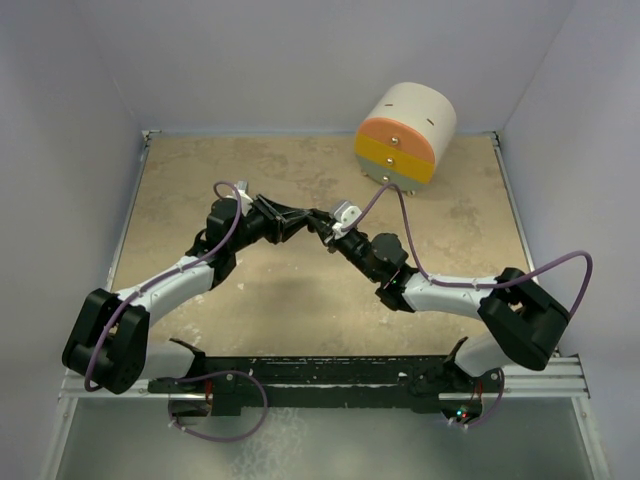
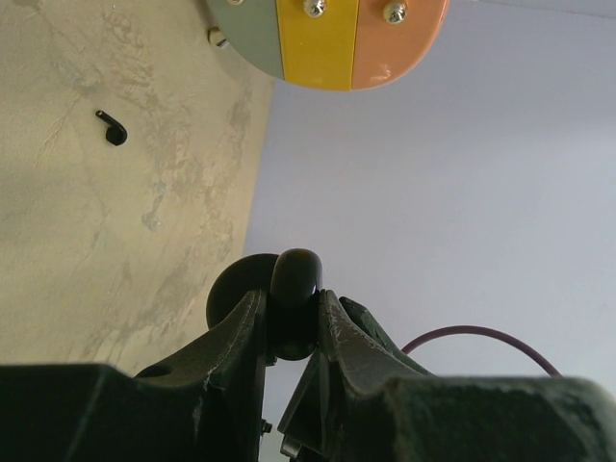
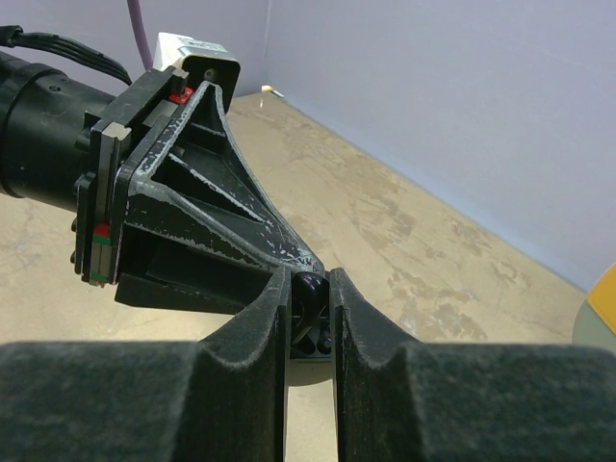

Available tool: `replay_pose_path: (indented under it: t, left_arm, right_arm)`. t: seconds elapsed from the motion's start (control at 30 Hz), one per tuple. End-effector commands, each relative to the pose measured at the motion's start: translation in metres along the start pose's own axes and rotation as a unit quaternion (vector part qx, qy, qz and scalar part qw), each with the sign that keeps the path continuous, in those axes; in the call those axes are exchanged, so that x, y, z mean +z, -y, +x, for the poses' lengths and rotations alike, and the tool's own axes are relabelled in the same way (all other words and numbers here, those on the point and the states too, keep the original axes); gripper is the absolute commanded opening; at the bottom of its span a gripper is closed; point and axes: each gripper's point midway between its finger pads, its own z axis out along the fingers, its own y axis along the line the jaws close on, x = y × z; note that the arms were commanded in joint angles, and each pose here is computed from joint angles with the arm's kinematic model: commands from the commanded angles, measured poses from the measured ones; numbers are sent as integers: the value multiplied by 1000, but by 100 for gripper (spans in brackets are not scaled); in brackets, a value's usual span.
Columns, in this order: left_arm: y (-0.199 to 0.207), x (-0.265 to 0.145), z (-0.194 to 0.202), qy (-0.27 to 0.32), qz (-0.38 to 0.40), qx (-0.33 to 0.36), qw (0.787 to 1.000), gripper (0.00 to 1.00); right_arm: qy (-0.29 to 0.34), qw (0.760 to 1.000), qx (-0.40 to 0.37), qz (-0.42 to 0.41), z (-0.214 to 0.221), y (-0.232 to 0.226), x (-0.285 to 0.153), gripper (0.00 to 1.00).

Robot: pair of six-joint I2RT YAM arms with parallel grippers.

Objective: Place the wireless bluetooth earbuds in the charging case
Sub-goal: Place the earbud in the charging case.

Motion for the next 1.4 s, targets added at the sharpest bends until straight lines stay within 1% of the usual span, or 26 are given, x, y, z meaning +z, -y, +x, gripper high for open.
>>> replay_pose_path:
  t: [0.0,0.3,0.57,0.87,1.1,1.27,1.33,1.37]
  left_arm:
    - [52,-8,8,-12,70,21,997,0]
    - [54,-11,11,-18,77,15,997,0]
    - [46,-15,14,-20,69,11,997,0]
    - [46,-16,12,-13,71,9,997,0]
    - [53,-12,7,-3,81,9,997,0]
    - [52,-5,3,0,78,14,997,0]
    - [48,-2,2,0,73,15,997,0]
    - [49,0,2,1,75,16,997,0]
  right_arm:
    - [10,1000,-8,7,-5,2,-2,0]
    - [8,1000,-7,14,-2,4,-7,0]
    - [16,1000,-6,20,-6,7,-8,0]
    - [7,1000,-8,17,0,5,-9,0]
    - [-15,1000,0,-16,6,-7,-5,0]
    - [-25,999,23,-37,5,-16,-5,13]
    - [-24,998,31,-42,2,-17,-7,20]
    - [-22,998,33,-42,0,-17,-9,25]
